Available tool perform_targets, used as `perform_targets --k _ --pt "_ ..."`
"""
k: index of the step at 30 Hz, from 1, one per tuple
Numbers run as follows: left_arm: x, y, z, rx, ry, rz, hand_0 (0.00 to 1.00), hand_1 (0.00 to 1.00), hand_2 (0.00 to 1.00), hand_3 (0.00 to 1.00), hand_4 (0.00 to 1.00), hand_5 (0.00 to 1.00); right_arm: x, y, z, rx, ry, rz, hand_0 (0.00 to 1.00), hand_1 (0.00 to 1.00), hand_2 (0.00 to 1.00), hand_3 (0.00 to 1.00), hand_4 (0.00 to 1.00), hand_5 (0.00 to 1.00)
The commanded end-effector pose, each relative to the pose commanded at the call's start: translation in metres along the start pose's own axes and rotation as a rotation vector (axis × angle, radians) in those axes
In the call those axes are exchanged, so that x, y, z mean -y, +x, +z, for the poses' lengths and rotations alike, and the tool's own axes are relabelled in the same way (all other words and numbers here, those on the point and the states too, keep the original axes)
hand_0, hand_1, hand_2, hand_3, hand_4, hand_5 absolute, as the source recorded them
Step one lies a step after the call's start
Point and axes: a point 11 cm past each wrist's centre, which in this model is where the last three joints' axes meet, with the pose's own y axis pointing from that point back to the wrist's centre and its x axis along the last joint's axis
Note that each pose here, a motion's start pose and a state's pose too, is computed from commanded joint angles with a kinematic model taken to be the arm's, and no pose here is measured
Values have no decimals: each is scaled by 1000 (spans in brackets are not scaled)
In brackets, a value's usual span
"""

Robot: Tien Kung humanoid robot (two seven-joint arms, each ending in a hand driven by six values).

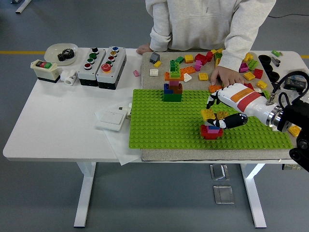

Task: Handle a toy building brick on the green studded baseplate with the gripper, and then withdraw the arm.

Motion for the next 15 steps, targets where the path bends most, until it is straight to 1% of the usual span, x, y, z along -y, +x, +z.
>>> perform_targets --k 15 --pt "0 -1 -2 4 5 -1 794 712 639 561 586 613 0 -5 3 3 -16 -19 507 560 603 535 717 313"
